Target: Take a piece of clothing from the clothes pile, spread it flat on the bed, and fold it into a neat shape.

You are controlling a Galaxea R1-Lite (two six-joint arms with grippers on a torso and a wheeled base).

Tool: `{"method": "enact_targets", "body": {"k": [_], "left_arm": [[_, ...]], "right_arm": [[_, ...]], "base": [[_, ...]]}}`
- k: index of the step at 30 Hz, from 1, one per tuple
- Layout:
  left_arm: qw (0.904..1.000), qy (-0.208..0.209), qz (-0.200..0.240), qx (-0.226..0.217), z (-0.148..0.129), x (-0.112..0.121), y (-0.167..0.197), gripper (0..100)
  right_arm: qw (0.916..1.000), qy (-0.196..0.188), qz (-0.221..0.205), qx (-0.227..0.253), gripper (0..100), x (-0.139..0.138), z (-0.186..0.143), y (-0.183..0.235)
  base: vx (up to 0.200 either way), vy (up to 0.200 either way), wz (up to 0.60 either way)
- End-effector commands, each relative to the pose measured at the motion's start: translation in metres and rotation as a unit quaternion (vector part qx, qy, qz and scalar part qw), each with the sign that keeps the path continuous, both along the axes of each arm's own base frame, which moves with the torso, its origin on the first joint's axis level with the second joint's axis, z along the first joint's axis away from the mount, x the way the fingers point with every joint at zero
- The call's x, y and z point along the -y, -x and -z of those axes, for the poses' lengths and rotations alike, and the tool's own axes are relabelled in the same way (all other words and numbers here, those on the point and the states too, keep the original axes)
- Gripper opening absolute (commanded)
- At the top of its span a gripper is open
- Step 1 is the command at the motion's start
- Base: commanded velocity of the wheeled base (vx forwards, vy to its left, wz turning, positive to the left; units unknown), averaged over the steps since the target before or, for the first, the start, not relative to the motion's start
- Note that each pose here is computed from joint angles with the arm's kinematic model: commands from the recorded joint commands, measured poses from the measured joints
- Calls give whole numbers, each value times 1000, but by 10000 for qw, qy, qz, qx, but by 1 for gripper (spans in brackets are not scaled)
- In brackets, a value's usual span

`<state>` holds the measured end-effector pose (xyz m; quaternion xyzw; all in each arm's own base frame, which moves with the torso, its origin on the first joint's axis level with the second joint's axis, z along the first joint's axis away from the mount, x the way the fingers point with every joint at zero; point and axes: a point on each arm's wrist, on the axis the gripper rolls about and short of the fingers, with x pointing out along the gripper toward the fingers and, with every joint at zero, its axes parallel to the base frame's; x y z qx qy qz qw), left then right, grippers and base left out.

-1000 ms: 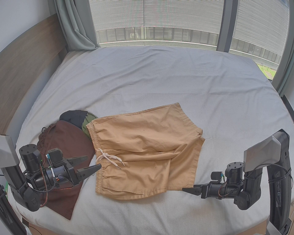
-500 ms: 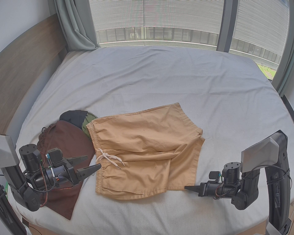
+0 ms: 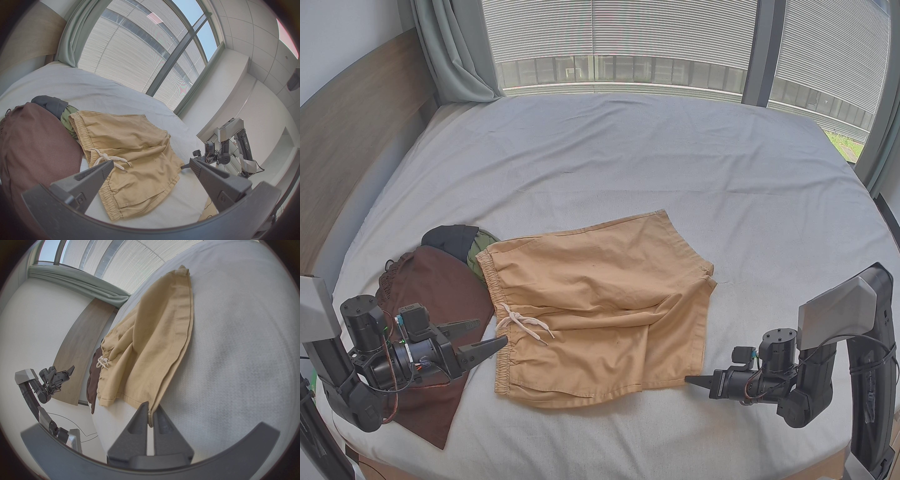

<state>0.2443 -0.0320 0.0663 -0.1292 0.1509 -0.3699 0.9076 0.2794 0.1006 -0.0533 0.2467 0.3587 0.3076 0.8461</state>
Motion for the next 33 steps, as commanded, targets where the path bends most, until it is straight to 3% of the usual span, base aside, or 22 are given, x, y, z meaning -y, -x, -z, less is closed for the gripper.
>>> {"method": "enact_targets", "body": {"k": [1, 15, 33], "left_arm": [[9999, -6, 3, -105, 5, 0, -1, 100], [9993, -10, -1, -366, 19, 1, -7, 100], [9964, -51, -29, -851, 44, -1, -10, 100]], "right_arm": [[10000, 42, 59, 33, 0, 6, -12, 9], [9986, 406, 341, 77, 0, 39, -18, 22], [9972, 591, 380, 269, 0, 50, -20, 23]], "base": [[0, 0, 0], [0, 0, 0], [0, 0, 0]]}}
